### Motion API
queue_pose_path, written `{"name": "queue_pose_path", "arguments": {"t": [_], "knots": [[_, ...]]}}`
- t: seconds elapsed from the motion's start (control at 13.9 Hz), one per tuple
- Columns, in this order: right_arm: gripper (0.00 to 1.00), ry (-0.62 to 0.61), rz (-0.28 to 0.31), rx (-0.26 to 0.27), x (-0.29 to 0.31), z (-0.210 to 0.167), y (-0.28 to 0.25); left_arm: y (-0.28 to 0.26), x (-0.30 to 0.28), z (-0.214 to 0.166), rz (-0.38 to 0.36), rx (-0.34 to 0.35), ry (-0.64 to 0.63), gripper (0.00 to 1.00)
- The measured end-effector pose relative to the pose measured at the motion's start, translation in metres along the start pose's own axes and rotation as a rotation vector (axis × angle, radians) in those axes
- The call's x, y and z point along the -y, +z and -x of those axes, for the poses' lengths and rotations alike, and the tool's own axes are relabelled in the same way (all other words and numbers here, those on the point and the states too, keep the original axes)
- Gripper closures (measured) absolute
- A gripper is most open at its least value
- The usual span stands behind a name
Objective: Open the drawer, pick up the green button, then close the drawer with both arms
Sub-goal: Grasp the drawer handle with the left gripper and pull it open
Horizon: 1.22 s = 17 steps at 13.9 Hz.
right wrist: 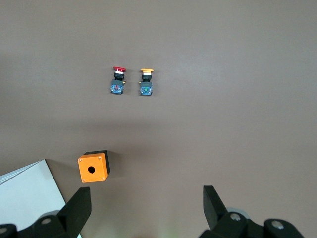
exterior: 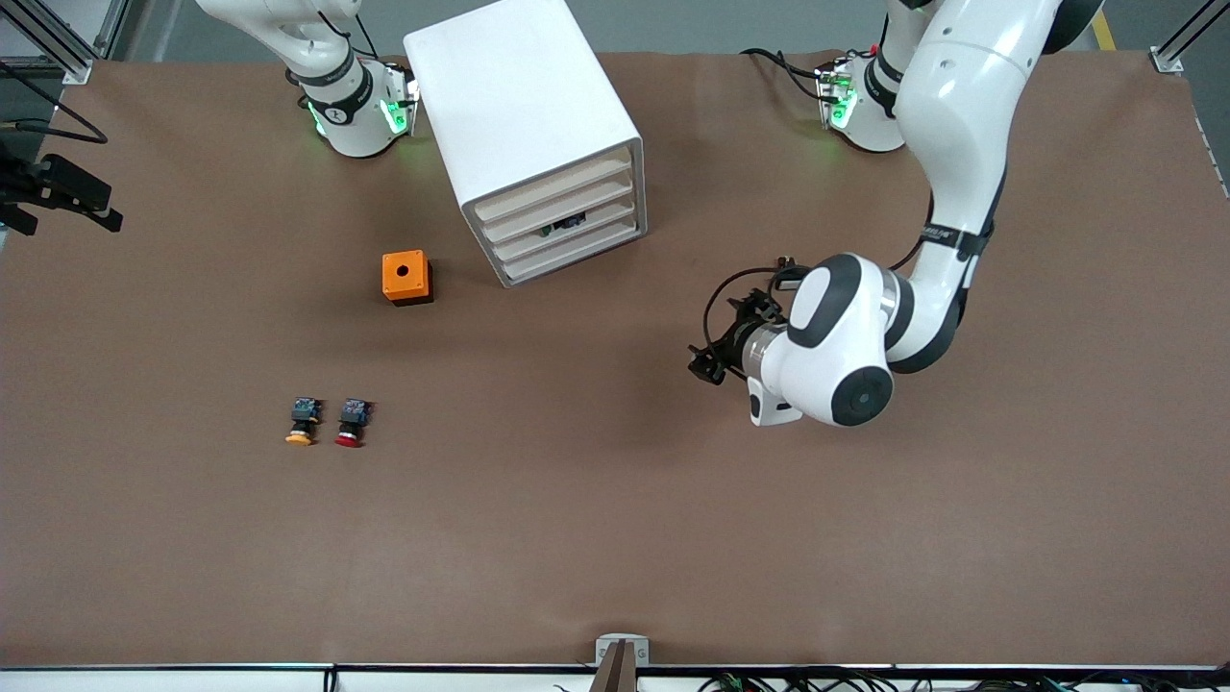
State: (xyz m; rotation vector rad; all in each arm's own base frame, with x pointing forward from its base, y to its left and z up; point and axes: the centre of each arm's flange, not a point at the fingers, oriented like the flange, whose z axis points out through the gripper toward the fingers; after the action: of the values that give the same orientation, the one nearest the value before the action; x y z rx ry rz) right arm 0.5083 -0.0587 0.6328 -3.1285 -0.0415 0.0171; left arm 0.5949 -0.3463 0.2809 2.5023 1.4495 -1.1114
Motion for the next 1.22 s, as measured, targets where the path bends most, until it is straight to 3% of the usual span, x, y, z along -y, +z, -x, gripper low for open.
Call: {"name": "queue_pose_path", "arguments": {"t": [0.29, 0.5, 0.79, 1.01, 1.22], "knots": [[0.00, -0.002, 0.000, -0.003, 0.000, 0.000, 0.000, 0.050, -0.017, -0.012, -0.080, 0.146, -0.396, 0.00], [0.00, -0.004, 0.001, -0.007, 0.000, -0.001, -0.001, 0.096, -0.017, 0.005, -0.246, 0.211, -0.632, 0.00], [0.00, -0.006, 0.001, -0.009, 0.001, -0.001, -0.001, 0.146, -0.018, 0.021, -0.403, 0.245, -0.835, 0.00], [0.00, -0.008, 0.002, -0.012, 0.002, 0.000, -0.003, 0.176, -0.017, 0.020, -0.474, 0.257, -0.877, 0.02], [0.00, -0.013, 0.003, -0.018, 0.005, 0.002, -0.006, 0.202, -0.013, 0.029, -0.542, 0.248, -0.872, 0.35]]}}
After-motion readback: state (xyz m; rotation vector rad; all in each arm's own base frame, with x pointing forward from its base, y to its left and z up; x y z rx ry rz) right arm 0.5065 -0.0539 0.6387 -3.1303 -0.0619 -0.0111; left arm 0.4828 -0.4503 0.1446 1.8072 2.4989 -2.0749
